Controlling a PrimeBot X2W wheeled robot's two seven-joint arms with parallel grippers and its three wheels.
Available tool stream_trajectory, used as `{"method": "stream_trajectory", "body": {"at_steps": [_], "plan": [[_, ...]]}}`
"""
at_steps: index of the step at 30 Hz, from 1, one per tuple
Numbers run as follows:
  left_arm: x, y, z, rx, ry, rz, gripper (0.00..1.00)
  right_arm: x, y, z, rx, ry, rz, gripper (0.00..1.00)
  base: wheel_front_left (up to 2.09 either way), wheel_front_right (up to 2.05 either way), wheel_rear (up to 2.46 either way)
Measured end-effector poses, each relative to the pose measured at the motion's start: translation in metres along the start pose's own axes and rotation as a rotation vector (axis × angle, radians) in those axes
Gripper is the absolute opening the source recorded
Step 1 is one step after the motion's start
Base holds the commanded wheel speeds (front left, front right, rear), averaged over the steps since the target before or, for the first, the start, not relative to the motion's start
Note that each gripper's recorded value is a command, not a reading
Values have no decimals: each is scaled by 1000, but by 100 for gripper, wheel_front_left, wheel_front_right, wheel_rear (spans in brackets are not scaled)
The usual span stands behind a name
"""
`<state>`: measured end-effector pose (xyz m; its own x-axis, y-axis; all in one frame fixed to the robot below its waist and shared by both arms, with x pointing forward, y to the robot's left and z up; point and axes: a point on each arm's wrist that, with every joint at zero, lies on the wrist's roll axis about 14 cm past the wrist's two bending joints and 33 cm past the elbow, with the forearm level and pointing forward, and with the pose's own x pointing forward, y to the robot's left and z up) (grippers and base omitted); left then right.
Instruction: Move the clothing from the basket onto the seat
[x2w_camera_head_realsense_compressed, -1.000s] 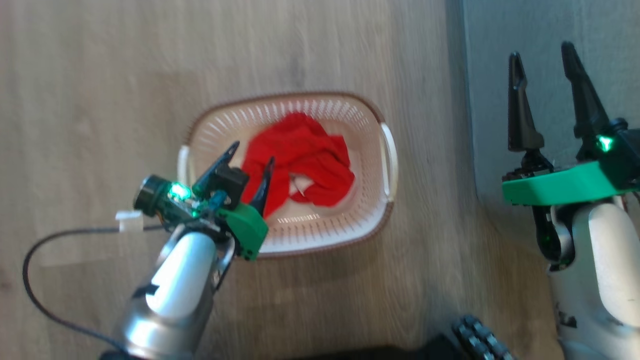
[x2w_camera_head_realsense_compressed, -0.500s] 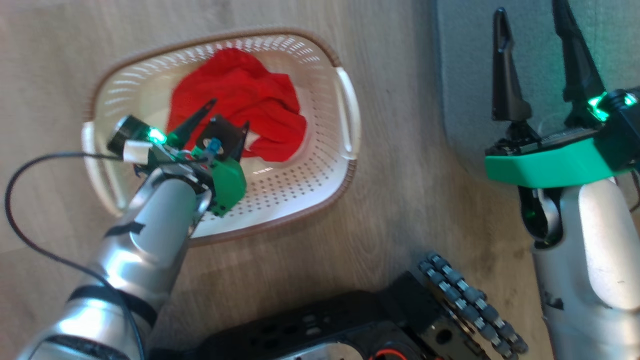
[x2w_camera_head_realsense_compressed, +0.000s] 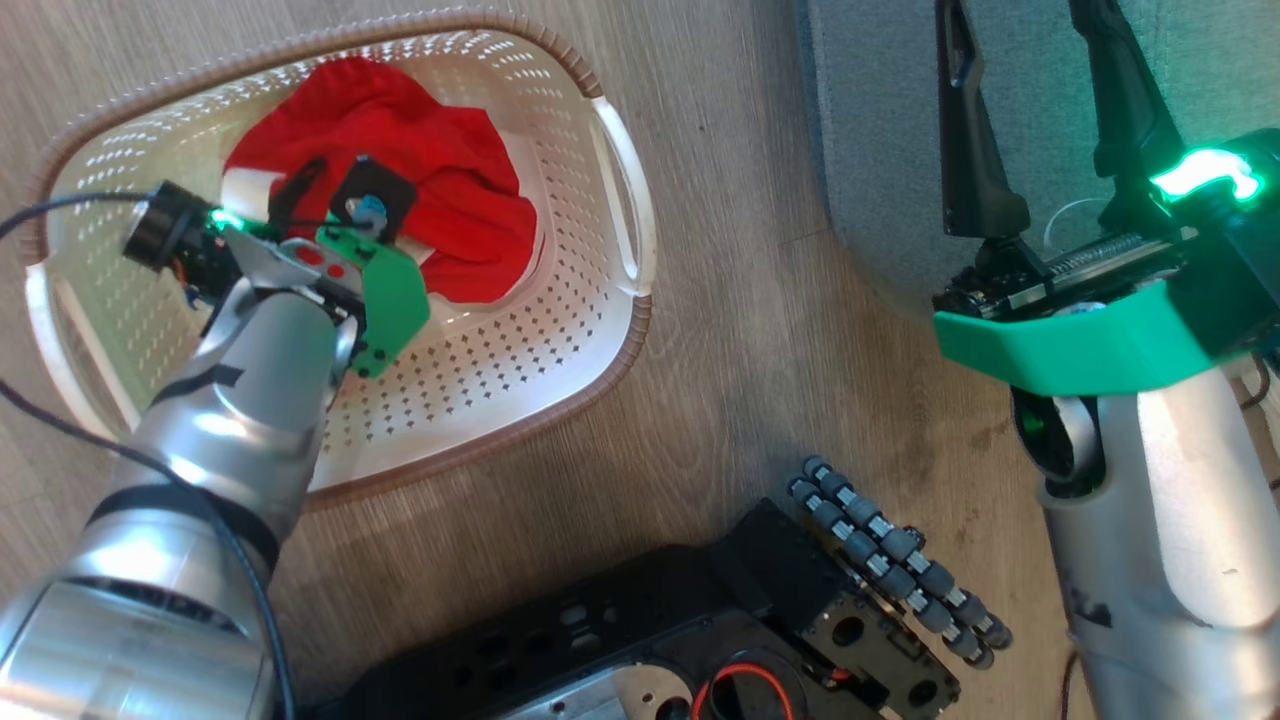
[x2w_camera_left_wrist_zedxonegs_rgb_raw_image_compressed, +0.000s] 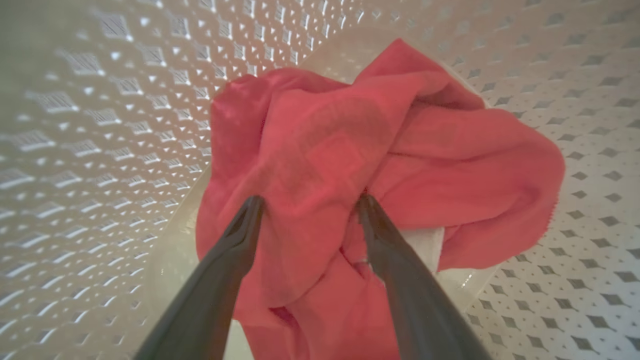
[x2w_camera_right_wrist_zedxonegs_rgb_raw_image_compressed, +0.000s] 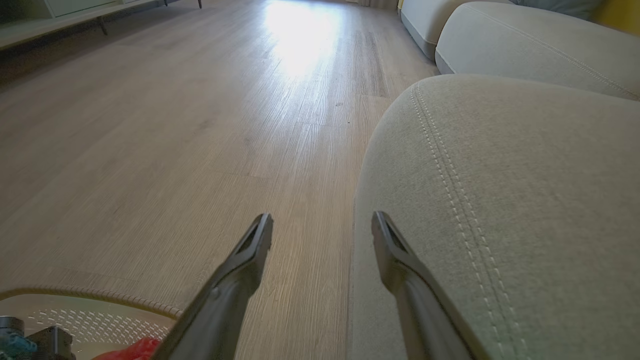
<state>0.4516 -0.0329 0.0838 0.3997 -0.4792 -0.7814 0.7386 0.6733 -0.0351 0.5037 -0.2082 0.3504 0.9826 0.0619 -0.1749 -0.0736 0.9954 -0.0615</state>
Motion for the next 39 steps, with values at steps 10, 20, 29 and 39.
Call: {"method": "stream_trajectory", "body": {"at_steps": [10,20,29,39], "plan": [[10,8,-16,13,97,21,100,2,1,2,7,-19,1,100,0,0,0],[12,-1,-29,36,161,-45,100,-4,0,-5,23,-1,-11,100,0,0,0],[11,2,-44,50,215,-61,0,-3,3,-9,37,7,-6,100,0,0,0],[5,9,-34,26,196,-33,0,1,5,2,43,-21,1,100,0,0,0]]}}
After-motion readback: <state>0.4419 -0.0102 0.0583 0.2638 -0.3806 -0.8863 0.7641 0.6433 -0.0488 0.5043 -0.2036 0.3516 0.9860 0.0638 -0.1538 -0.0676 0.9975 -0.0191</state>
